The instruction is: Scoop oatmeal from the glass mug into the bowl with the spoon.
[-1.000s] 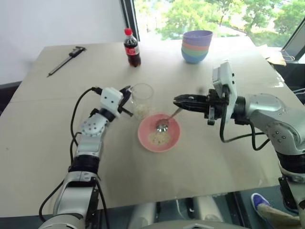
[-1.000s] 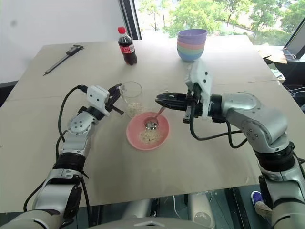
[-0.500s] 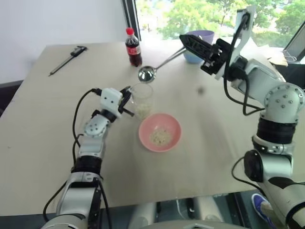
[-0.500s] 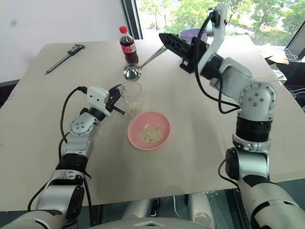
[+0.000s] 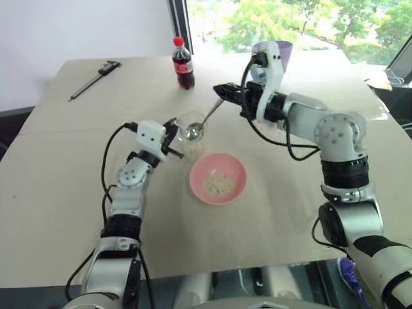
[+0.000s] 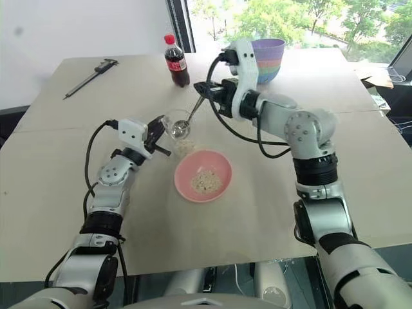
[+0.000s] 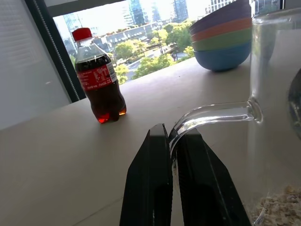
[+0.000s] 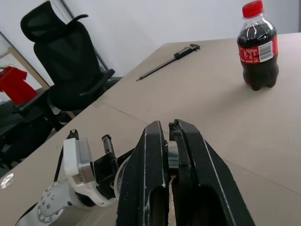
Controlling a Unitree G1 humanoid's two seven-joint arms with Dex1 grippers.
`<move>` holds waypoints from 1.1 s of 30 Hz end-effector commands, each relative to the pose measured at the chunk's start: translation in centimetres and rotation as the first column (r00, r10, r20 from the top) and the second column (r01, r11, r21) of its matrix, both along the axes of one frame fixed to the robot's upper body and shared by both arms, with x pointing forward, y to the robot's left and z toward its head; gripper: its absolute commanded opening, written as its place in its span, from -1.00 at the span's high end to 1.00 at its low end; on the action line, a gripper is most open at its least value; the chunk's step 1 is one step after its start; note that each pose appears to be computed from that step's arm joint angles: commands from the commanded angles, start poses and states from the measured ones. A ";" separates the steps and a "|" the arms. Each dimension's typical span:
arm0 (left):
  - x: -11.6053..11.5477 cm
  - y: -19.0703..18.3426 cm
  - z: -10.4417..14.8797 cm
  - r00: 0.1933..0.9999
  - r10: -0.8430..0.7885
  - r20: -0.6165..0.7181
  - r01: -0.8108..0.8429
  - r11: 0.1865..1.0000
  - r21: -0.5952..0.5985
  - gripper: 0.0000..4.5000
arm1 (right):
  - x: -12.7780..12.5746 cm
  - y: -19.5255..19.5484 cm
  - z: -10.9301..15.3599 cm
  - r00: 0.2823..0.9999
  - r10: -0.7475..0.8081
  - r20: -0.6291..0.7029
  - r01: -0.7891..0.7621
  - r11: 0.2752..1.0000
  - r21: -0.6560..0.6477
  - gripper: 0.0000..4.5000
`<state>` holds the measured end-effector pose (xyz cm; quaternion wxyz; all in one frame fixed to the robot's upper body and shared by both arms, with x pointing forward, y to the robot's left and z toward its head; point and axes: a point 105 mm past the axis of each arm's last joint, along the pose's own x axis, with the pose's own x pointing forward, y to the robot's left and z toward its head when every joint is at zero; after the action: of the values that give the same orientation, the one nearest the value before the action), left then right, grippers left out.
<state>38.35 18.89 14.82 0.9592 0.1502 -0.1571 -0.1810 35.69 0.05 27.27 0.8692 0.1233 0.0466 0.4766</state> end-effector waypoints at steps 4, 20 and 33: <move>-0.3 -0.4 -0.7 1.000 0.017 -0.024 -0.018 1.000 -0.005 1.00 | -0.9 1.8 1.4 0.993 0.065 0.095 -0.063 0.998 -0.031 0.59; -0.9 0.0 -0.4 0.999 0.028 -0.018 -0.028 0.999 -0.025 1.00 | 1.1 -1.1 3.4 0.971 -0.094 0.221 0.090 0.996 0.028 -0.62; -1.2 0.2 -0.4 1.000 0.025 -0.017 -0.026 0.999 -0.019 -0.77 | 1.3 -1.4 3.4 0.967 -0.109 0.229 0.104 0.994 0.034 -0.64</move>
<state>37.39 18.82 13.35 0.9670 0.1322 -0.1305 -0.1746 37.51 -1.31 28.91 0.8971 0.0764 -0.0325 0.4340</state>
